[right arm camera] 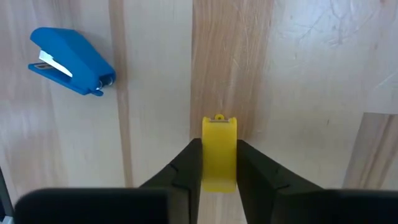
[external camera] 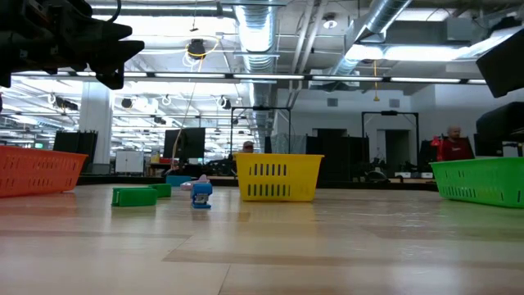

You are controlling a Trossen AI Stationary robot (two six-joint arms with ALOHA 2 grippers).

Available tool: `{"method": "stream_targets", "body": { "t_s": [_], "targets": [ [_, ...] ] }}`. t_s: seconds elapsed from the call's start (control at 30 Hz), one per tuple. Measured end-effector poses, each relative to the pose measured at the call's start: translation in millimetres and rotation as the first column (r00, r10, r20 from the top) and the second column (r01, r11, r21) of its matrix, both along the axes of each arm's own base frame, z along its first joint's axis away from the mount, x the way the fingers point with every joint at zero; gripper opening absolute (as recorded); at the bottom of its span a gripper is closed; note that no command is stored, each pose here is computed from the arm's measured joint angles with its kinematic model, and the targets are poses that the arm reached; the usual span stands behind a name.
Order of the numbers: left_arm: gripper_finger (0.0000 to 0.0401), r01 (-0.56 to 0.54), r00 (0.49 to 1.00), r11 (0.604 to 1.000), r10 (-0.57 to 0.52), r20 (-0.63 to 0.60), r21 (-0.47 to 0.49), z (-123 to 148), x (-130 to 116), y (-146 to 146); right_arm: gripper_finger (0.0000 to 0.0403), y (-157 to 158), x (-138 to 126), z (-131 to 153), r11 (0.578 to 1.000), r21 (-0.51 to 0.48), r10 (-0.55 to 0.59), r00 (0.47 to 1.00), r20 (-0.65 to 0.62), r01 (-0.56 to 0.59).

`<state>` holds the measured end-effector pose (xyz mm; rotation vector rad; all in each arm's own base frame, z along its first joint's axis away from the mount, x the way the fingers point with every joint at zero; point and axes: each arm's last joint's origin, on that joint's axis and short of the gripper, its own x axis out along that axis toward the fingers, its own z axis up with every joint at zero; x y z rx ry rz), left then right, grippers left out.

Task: Pick and place Stapler, Stapler remover, tape
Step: Put the yellow stapler into the green basket

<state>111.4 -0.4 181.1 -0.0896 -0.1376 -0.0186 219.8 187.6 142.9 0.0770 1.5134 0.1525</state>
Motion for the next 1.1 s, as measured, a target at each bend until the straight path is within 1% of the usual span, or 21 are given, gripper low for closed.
{"method": "stream_targets", "body": {
  "t_s": [0.17, 0.27, 0.4, 0.67, 0.93, 1.1],
  "targets": [
    [0.015, 0.0, 1.0, 1.0, 0.0, 0.0, 0.0, 0.0, 0.0, 0.0, 0.0075, -1.9, 1.5, 0.8, 1.0, 0.0, -0.008, 1.0, -0.007, 0.008],
    [0.015, 0.0, 1.0, 1.0, 0.0, 0.0, 0.0, 0.0, 0.0, 0.0, 0.0073, -4.1, 4.6, 7.1, 1.0, -0.005, -0.01, 1.0, -0.016, 0.01],
    [0.015, 0.0, 1.0, 1.0, 0.0, 0.0, 0.0, 0.1, 0.0, 0.0, 0.0073, -10.1, 8.7, 24.6, 1.0, 0.007, -0.01, 1.0, 0.005, 0.01],
    [0.015, 0.0, 1.0, 1.0, 0.0, -0.001, 0.0, -0.1, 0.1, 0.0, 0.0073, -39.3, 10.4, 59.8, 0.995, 0.024, -0.098, 0.994, 0.043, 0.097],
    [0.015, 0.0, 1.0, 1.0, 0.0, 0.0, 0.0, 0.0, 0.1, 0.0, 0.0073, -77.3, 0.3, 85.6, 0.98, -0.052, -0.187, 0.98, 0.062, 0.19],
    [0.015, 0.0, 1.0, 1.0, 0.0, 0.0, 0.0, 0.0, 0.1, 0.0, 0.0073, -105.2, -13.2, 102.4, 0.956, -0.12, -0.263, 0.963, 0.06, 0.268]
  ]
}}
